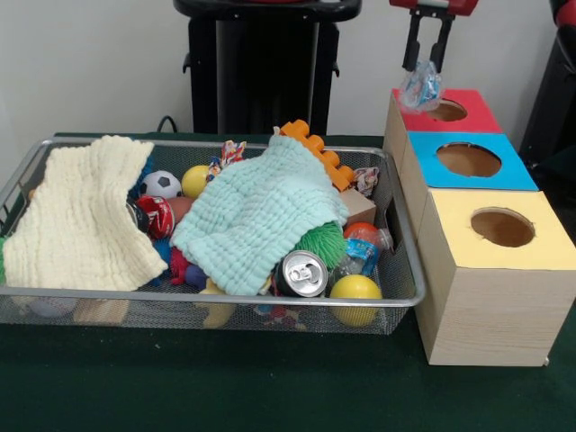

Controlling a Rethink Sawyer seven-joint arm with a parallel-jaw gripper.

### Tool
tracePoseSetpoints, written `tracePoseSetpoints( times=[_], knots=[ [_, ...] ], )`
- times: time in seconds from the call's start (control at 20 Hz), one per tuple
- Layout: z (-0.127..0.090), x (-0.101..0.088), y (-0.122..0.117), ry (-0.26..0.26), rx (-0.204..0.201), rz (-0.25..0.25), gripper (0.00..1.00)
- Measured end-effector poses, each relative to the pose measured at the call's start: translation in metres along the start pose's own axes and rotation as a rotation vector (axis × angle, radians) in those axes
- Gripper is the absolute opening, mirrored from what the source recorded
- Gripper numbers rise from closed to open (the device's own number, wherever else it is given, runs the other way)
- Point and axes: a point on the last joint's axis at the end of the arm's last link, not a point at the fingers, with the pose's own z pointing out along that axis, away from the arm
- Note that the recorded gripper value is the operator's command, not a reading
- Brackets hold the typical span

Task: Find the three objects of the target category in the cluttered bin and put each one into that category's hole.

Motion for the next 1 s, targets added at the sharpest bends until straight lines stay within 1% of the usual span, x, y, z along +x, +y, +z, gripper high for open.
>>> tracePoseSetpoints(
  times=[0.3,0.45,0.65,1.0],
  knots=[
    [0.003,-0.008,0.007,-0.013,0.007,0.007,0.0],
    [0.006,-0.008,0.01,-0.009,0.011,0.007,0.0],
    [0.014,0.001,0.016,0.01,0.019,0.001,0.0],
    [0.032,0.023,0.028,0.054,0.043,-0.017,0.0]
  ],
)
